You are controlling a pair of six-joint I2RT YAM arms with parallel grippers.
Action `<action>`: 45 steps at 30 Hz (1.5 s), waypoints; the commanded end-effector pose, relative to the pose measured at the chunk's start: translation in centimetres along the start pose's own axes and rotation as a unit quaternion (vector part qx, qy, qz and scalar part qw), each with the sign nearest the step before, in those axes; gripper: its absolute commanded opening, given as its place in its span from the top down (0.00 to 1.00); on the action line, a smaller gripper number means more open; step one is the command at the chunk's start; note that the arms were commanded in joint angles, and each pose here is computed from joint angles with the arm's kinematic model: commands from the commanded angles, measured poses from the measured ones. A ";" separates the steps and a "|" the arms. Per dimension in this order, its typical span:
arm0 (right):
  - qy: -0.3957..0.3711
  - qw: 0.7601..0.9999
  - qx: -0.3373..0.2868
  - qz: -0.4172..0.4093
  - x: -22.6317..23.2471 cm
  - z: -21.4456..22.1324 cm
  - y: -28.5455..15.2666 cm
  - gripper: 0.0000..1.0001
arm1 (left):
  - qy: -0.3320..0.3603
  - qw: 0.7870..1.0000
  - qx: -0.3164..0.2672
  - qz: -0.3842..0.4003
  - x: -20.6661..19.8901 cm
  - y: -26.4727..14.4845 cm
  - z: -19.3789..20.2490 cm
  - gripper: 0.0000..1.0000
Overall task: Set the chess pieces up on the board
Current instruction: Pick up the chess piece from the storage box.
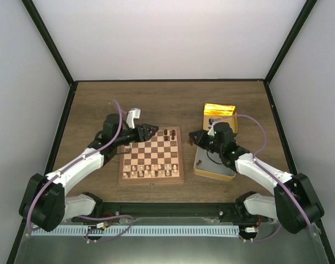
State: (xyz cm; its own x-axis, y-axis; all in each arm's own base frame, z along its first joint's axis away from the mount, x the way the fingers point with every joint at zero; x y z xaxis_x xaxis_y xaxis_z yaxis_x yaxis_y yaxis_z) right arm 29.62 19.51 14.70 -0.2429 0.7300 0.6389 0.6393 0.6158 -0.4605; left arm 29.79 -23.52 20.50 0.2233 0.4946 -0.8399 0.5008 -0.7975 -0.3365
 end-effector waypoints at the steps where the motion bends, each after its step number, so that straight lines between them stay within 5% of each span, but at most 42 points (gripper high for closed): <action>1: -0.052 0.996 -0.012 -0.076 4.8 -2.5 0.3 0.94 | -0.057 0.997 -0.033 0.034 -1.1 -0.8 -0.5 0.36; 5: -0.086 0.990 -0.006 -0.113 8.3 -2.9 1.0 0.94 | -0.135 0.986 -0.062 0.072 -1.8 -2.2 -0.9 0.28; 10: -0.121 0.978 0.008 -0.169 12.7 -3.1 2.0 0.94 | -0.220 0.968 -0.092 0.080 -0.5 -4.0 -1.8 0.06; 14: -0.139 0.967 0.017 -0.213 16.1 -3.1 2.3 0.94 | -0.318 0.931 -0.095 0.150 0.3 -5.4 -2.2 0.00; 20: -0.161 0.952 0.024 -0.258 19.8 -2.6 2.8 0.94 | -0.446 0.864 -0.077 0.222 0.4 -6.3 -2.4 0.02; 31: -0.178 0.940 0.028 -0.288 22.9 -1.9 4.1 0.95 | -0.541 0.794 0.000 0.275 -1.0 -6.2 -2.2 0.18; 45: -0.192 0.929 0.019 -0.316 25.1 -2.4 4.0 0.95 | -0.553 0.785 0.028 0.279 -1.9 -5.4 -2.5 0.34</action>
State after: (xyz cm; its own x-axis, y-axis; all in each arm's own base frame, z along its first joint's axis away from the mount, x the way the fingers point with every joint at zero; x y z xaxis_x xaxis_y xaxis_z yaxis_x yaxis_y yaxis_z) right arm 28.18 38.43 28.12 -0.7638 0.3191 0.5611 0.2844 0.9467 -0.1513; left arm 28.90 -19.02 23.24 -0.4207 -0.4611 -0.7813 0.5622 -0.8084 0.1744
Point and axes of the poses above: each gripper's point midway between its finger pads, its own y axis out along the fingers, its own x axis along the line the jaws close on, z = x × y, the point moved 1 cm from there along -y, back along the fingers, and after that the axes turned 15 degrees about -y, right-handed, at the moved point
